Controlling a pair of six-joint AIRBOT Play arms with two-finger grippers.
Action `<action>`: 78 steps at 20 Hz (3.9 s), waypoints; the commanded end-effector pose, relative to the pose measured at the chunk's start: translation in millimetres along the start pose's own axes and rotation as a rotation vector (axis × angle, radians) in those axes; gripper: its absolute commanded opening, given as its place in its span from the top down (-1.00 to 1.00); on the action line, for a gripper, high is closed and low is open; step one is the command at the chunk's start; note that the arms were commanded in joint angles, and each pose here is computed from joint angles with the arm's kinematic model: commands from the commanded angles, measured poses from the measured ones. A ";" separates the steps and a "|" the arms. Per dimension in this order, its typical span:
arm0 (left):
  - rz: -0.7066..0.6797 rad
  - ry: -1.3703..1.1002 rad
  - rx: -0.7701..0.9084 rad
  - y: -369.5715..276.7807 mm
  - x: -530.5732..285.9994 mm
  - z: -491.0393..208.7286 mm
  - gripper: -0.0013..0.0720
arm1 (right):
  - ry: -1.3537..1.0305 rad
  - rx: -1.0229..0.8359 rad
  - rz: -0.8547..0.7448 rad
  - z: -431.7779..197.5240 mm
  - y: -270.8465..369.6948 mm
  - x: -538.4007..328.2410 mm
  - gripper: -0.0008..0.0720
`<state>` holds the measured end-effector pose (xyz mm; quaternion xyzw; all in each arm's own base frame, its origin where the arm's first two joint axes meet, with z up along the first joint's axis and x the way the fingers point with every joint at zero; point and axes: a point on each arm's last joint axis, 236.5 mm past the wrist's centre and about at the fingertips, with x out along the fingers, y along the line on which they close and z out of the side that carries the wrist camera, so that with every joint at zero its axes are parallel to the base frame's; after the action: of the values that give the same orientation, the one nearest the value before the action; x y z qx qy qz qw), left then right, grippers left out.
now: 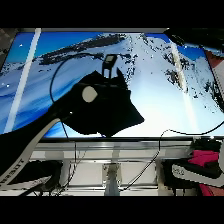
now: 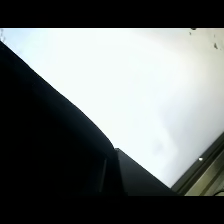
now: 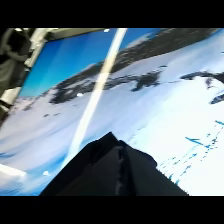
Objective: Fold the clothes and pants, and hang the long-sleeved shirts on hangers.
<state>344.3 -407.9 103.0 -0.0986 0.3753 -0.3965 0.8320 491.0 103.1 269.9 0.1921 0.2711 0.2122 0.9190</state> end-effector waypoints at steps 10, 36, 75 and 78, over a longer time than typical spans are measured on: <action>0.190 0.141 -0.062 108.0 -37.3 -9.5 0.95 | 0.186 -0.081 -0.164 -42.3 -57.0 8.2 0.93; 0.523 0.236 -0.706 350.8 -235.0 -185.8 -0.20 | 0.988 0.128 0.028 -318.0 -105.5 127.6 -0.25; 0.360 -0.215 -0.633 398.0 -133.9 57.6 0.95 | 1.112 0.087 0.102 -350.6 -43.4 124.9 0.91; 0.343 -0.287 -0.653 417.0 -128.2 100.1 0.95 | 1.105 0.112 0.083 -352.9 -35.8 129.8 0.91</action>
<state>568.1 -45.6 32.7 -0.3243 0.4001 -0.0930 0.8521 397.3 210.2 -75.5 0.1052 0.7134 0.3106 0.6194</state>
